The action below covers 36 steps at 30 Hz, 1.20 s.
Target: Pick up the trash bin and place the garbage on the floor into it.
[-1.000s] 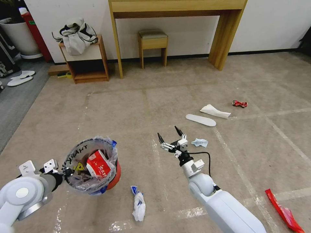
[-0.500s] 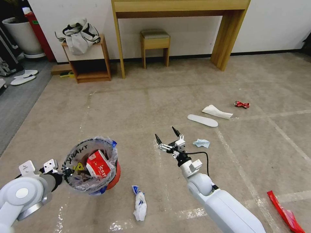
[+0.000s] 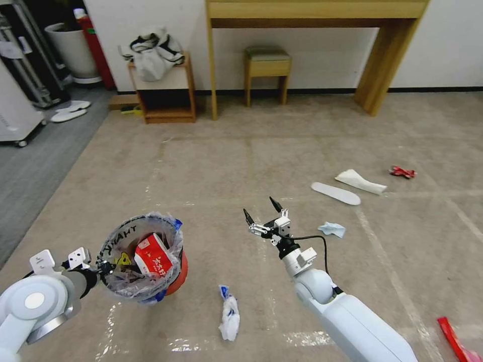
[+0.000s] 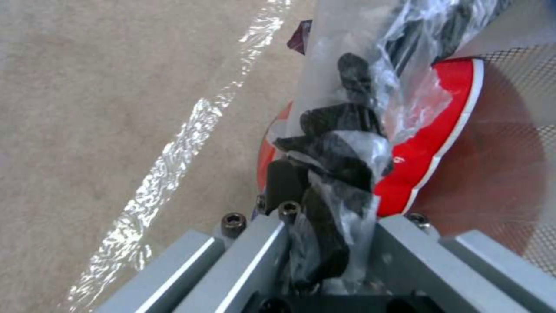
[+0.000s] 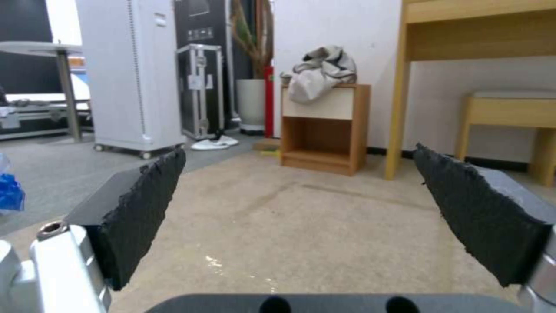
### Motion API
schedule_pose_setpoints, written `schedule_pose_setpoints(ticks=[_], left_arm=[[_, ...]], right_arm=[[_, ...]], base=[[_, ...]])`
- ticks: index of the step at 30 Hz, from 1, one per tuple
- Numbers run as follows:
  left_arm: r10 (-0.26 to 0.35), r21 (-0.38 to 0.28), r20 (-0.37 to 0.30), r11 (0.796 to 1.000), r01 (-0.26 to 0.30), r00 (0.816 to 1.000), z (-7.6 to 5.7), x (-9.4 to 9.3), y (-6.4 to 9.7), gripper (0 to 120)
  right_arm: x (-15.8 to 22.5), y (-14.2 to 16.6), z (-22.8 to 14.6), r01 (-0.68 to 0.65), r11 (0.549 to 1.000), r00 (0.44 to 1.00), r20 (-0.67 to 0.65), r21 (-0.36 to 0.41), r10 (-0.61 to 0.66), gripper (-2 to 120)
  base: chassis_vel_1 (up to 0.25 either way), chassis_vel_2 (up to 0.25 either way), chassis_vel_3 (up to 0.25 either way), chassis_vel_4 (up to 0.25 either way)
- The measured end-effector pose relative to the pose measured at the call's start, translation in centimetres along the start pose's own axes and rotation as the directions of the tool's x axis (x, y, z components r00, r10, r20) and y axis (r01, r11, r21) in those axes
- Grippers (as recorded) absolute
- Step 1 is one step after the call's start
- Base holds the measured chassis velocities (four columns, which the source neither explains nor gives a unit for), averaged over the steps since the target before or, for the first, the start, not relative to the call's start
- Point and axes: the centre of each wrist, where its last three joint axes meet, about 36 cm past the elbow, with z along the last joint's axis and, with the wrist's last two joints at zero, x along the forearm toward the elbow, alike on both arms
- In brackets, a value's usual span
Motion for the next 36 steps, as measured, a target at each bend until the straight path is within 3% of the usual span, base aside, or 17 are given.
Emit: schedule_pose_setpoints(ticks=[11, 16, 21, 23, 30, 32, 36], left_arm=[[-0.007, -0.002, 0.007, 1.000, 0.007, 1.000, 0.4, 0.0, 0.0, 0], [-0.010, -0.005, 0.010, 1.000, 0.010, 1.000, 0.6, 0.1, 0.0, 0], [-0.004, -0.012, 0.011, 1.000, 0.005, 1.000, 0.4, 0.2, -0.2, 0], [0.007, -0.027, 0.007, 1.000, -0.007, 1.000, 0.2, 0.0, -0.8, 0], [0.007, -0.035, 0.004, 0.999, -0.007, 1.000, 0.2, 0.0, -0.9, 0], [0.012, -0.036, 0.005, 0.999, -0.012, 1.000, 0.2, 0.1, -1.0, 0], [0.015, -0.033, 0.004, 0.999, -0.015, 1.000, 0.4, 0.2, -1.1, 0]], right_arm=[[0.9, -0.9, 0.2, 0.027, 0.999, 0.999, -0.029, 0.027, -0.026, 100], [2.3, -4.3, -0.2, 0.150, 0.987, 0.981, -0.136, 0.063, -0.140, 100], [2.9, -7.4, -1.0, 0.283, 0.958, 0.943, -0.194, 0.042, -0.270, 100], [4.0, -9.6, -1.6, 0.366, 0.930, 0.903, -0.232, -0.022, -0.361, 100], [5.7, -11.4, -1.5, 0.424, 0.897, 0.843, -0.308, -0.121, -0.440, 100], [6.7, -10.9, -1.2, 0.402, 0.900, 0.828, -0.352, -0.170, -0.437, 100], [7.2, -9.8, -1.2, 0.328, 0.925, 0.832, -0.405, -0.194, -0.380, 100]], base=[[0.005, 0.003, 0.004, 0.003], [0.000, 0.000, 0.000, 0.000], [0.000, 0.000, 0.000, 0.000], [0.000, 0.000, 0.000, 0.000], [0.000, 0.000, 0.000, 0.000], [0.000, 0.000, 0.000, 0.000], [0.000, 0.000, 0.000, 0.000]])
